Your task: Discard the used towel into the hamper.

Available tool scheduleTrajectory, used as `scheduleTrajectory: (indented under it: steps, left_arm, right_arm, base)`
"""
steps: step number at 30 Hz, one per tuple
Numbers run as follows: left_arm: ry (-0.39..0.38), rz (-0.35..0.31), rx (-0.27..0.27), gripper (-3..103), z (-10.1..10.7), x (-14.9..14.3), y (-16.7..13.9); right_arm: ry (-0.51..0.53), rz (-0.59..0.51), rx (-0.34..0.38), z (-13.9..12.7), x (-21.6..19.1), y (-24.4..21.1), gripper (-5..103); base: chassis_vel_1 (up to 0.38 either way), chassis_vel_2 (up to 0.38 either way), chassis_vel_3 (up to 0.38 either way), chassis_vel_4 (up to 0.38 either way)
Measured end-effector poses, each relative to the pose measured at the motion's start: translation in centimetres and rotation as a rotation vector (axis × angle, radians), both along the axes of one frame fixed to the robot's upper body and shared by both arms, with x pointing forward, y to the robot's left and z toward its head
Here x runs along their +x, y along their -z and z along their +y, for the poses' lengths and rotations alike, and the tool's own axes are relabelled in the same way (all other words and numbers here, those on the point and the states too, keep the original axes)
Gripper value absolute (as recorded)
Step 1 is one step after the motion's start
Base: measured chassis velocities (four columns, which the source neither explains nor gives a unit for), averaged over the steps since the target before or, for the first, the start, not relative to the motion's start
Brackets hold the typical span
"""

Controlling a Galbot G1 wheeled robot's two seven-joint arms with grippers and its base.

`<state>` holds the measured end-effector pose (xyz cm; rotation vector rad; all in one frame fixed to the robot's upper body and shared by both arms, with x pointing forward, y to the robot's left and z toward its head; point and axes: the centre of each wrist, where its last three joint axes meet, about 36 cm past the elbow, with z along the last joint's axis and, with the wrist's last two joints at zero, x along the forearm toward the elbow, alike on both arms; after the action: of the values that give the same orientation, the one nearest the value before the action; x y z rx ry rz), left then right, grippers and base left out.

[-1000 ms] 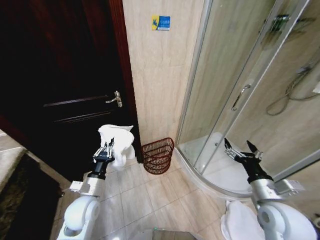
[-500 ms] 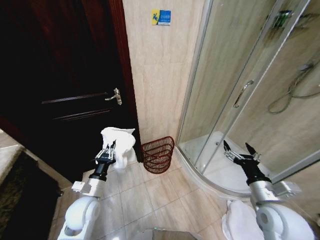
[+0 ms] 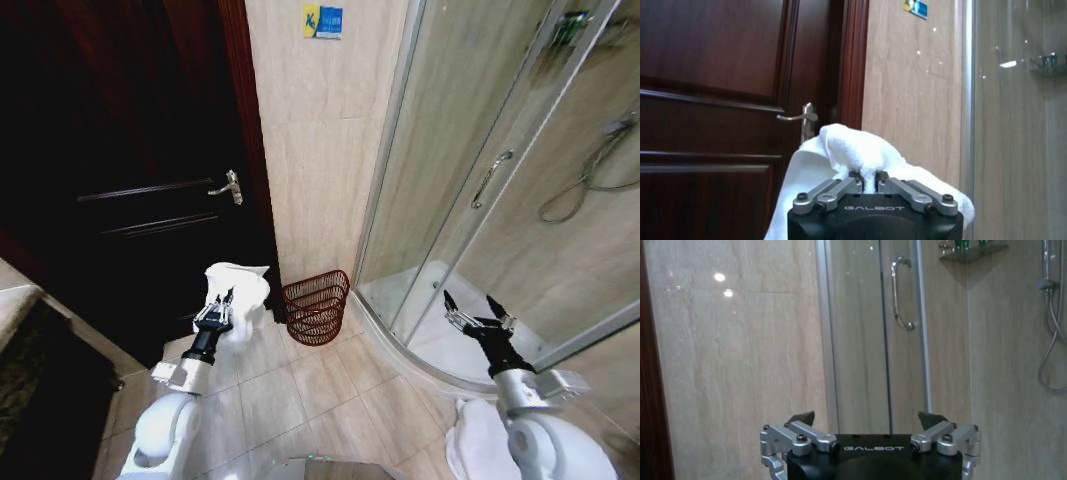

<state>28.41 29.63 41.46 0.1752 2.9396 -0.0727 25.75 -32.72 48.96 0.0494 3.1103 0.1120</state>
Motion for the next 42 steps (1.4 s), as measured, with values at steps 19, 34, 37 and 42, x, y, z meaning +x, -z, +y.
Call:
scheduleTrajectory:
  steps: [19, 34, 37, 42]
  left_arm:
    - [-0.04, -0.003, 0.004, 7, 0.5, 0.5, 0.7]
    - [-0.039, 0.0, 0.003, 7, 0.6, 0.6, 1.1]
    - [-0.04, -0.002, 0.008, 7, 0.8, 1.0, 1.0]
    - [-0.034, 0.006, 0.009, 7, 0.7, 1.1, 1.1]
  right_arm:
    - [0.076, -0.056, -0.112, 1.4, 1.1, 3.5, 100]
    - [-0.022, 0.034, 0.067, 9.0, 0.9, 4.9, 100]
    - [-0.037, 0.005, -0.053, 9.5, 0.8, 7.3, 100]
    - [-0.063, 0.012, -0.082, 8.8, 0.5, 8.3, 100]
  base:
    - [0.0, 0.0, 0.0, 0.0]
    - [0.0, 0.0, 0.0, 0.0]
    - [0.0, 0.0, 0.0, 0.0]
    - [0.0, 0.0, 0.0, 0.0]
